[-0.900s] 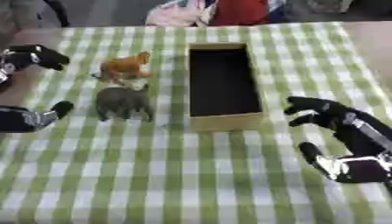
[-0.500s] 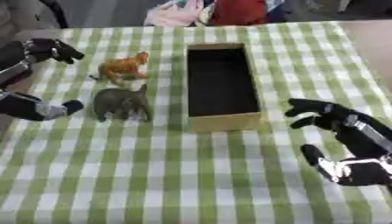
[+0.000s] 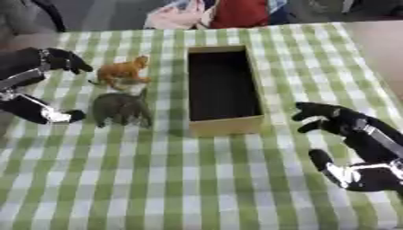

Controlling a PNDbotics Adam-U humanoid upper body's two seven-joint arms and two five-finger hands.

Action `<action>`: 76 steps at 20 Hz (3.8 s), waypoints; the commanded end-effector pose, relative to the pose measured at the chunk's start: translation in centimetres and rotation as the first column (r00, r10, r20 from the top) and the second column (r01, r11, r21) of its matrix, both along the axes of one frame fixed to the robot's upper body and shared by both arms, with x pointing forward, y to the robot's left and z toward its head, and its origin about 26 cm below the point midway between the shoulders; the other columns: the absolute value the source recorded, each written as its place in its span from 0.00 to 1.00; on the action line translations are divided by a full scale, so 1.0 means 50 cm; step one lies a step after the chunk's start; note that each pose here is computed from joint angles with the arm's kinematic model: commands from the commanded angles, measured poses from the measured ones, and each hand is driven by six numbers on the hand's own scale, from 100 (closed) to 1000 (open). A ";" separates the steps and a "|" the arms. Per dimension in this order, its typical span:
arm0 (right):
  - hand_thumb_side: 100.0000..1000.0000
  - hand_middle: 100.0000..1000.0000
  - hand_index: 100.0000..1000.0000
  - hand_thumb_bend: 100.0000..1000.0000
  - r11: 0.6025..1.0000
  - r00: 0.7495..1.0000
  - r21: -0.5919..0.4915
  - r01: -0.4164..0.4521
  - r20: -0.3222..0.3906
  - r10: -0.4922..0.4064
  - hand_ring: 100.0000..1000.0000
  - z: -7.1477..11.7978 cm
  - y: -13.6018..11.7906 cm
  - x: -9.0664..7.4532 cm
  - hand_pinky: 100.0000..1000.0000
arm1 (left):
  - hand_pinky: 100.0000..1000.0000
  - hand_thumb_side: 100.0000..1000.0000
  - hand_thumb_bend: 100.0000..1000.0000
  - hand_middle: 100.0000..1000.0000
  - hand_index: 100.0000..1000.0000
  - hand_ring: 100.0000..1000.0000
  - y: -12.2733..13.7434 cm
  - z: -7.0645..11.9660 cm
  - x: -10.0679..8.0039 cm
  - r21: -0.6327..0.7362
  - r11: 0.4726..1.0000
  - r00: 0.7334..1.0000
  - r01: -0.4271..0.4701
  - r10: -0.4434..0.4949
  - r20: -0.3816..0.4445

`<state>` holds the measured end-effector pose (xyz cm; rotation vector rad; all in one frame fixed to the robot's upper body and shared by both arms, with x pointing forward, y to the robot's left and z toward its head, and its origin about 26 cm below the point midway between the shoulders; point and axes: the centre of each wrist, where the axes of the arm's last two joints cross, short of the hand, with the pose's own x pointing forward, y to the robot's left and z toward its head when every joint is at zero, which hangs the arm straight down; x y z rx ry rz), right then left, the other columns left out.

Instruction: Pick up objects on the table and place them in the box.

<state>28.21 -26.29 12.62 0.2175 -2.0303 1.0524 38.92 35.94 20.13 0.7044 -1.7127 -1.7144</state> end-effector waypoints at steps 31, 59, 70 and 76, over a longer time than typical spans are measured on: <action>0.18 0.76 0.92 0.05 0.999 0.999 -0.015 -0.032 0.013 0.032 1.00 0.013 0.004 0.001 0.74 | 0.70 0.46 0.38 0.70 0.84 0.68 -0.060 -0.086 0.075 0.064 0.997 0.996 0.037 -0.032 -0.085; 0.20 0.76 0.92 0.03 0.999 0.999 -0.014 -0.035 0.013 0.036 1.00 0.013 0.005 0.002 0.74 | 0.52 0.23 0.00 0.30 0.71 0.28 -0.071 -0.050 0.086 -0.047 0.999 0.998 0.008 -0.012 -0.065; 0.21 0.76 0.92 0.04 0.996 0.996 -0.034 -0.085 0.007 0.085 1.00 0.015 0.016 0.002 0.74 | 0.53 0.20 0.00 0.32 0.72 0.29 -0.131 0.054 0.103 -0.084 0.988 0.992 0.128 -0.125 0.035; 0.23 0.76 0.91 0.04 0.983 0.985 -0.071 -0.171 0.000 0.171 1.00 0.018 0.037 0.004 0.74 | 0.54 0.23 0.00 0.33 0.73 0.31 -0.193 0.074 0.122 -0.076 0.976 0.978 0.203 -0.198 0.058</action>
